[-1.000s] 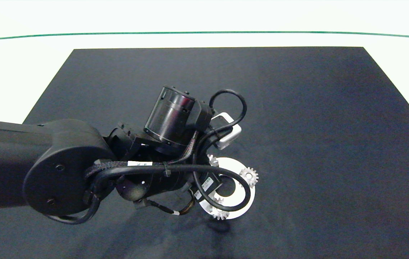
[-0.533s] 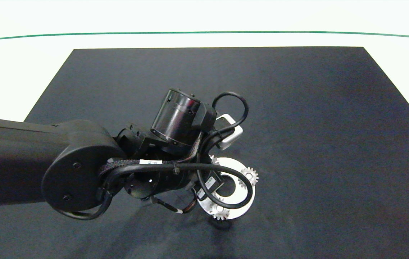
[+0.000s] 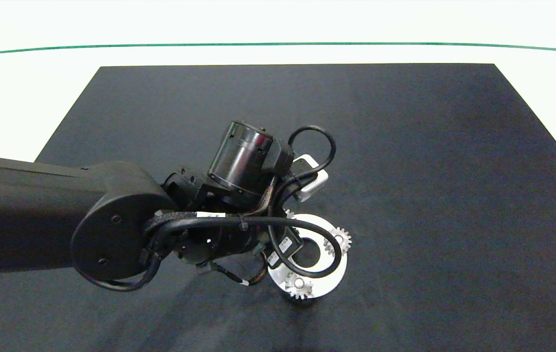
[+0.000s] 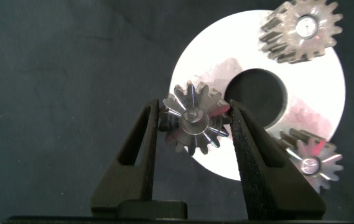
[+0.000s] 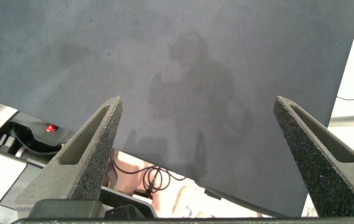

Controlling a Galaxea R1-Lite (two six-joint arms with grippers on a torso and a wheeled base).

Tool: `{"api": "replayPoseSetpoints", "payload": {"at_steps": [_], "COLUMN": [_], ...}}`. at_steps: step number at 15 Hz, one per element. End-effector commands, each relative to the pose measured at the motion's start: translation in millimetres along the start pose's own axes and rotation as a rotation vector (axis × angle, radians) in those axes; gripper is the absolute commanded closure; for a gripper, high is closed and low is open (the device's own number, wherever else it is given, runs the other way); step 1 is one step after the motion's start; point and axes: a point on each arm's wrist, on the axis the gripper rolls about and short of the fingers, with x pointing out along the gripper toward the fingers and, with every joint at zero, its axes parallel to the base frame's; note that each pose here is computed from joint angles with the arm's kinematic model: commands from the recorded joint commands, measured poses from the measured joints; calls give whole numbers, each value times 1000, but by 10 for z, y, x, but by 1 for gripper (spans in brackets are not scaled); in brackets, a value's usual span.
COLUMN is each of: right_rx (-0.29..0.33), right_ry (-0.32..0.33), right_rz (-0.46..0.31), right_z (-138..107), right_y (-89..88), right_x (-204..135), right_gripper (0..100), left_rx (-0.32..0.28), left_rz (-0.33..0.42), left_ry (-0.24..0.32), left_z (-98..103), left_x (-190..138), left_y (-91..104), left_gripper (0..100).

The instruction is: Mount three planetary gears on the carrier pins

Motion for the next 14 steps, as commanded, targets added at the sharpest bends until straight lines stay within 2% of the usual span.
{"api": "replayPoseSetpoints", "payload": {"at_steps": [1,14], "right_rx": [-3,-5], "right_ry": [4,9], "right_rz": [-1,0], "right_z": [-6,-17], "right_y": [1,8], "right_x": [-1,12], "right_gripper": [0,0], "left_rx": [1,1], "left_rz": [6,-2], "left_ry": [3,23], "left_z": [-6,-28], "left_x": [-7,24], "left_y": [22,6], "left_gripper": [90,90]}}
